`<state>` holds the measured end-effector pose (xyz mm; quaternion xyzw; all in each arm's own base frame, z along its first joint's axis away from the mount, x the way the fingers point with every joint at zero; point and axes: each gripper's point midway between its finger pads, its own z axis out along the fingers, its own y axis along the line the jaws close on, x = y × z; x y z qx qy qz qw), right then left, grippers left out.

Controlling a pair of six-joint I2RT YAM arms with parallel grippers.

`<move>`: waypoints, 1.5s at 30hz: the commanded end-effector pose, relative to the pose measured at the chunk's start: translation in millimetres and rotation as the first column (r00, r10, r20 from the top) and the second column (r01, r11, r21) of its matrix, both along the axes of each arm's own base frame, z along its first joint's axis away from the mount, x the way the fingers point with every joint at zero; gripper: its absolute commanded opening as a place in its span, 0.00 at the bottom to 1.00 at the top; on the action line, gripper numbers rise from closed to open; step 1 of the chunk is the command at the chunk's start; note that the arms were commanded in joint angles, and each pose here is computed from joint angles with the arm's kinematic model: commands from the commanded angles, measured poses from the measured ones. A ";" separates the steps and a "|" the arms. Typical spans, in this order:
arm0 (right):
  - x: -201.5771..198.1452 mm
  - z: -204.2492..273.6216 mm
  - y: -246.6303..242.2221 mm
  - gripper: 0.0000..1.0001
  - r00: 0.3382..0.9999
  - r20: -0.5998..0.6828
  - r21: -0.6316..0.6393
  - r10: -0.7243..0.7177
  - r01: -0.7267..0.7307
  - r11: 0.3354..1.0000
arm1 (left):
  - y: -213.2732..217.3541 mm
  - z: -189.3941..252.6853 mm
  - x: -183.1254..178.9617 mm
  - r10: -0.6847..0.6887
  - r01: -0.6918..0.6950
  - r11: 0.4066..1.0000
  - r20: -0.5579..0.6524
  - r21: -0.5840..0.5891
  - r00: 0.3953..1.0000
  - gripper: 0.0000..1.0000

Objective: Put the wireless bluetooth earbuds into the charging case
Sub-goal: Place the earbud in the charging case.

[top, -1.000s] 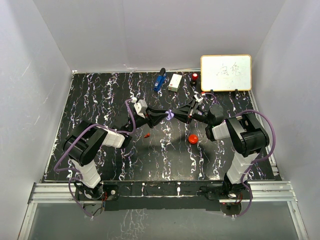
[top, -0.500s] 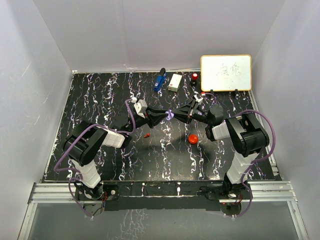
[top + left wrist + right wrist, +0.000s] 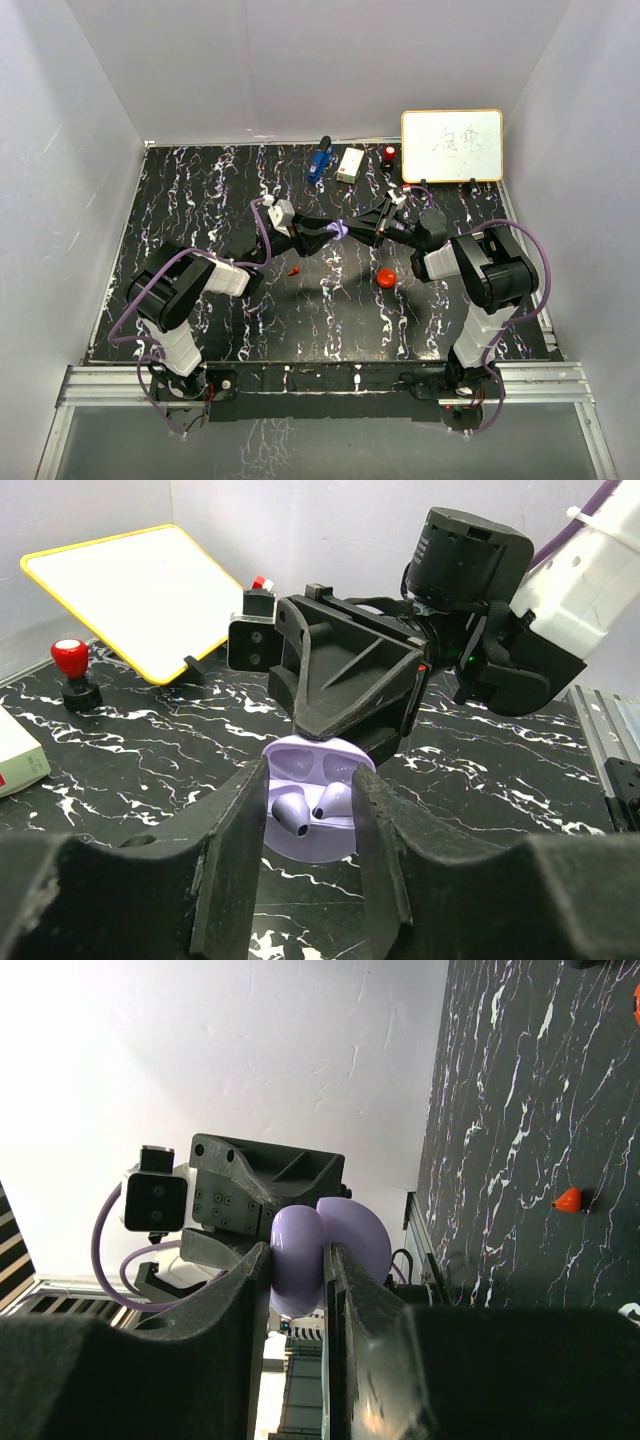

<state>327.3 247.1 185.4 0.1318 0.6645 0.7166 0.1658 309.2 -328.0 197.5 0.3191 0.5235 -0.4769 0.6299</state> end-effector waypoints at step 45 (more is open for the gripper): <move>6.7 23.2 2.8 0.00 0.993 0.120 0.037 0.000 -0.005 0.999 | 28.8 27.3 11.7 0.196 -0.193 0.979 0.043 -0.066 0.980 0.66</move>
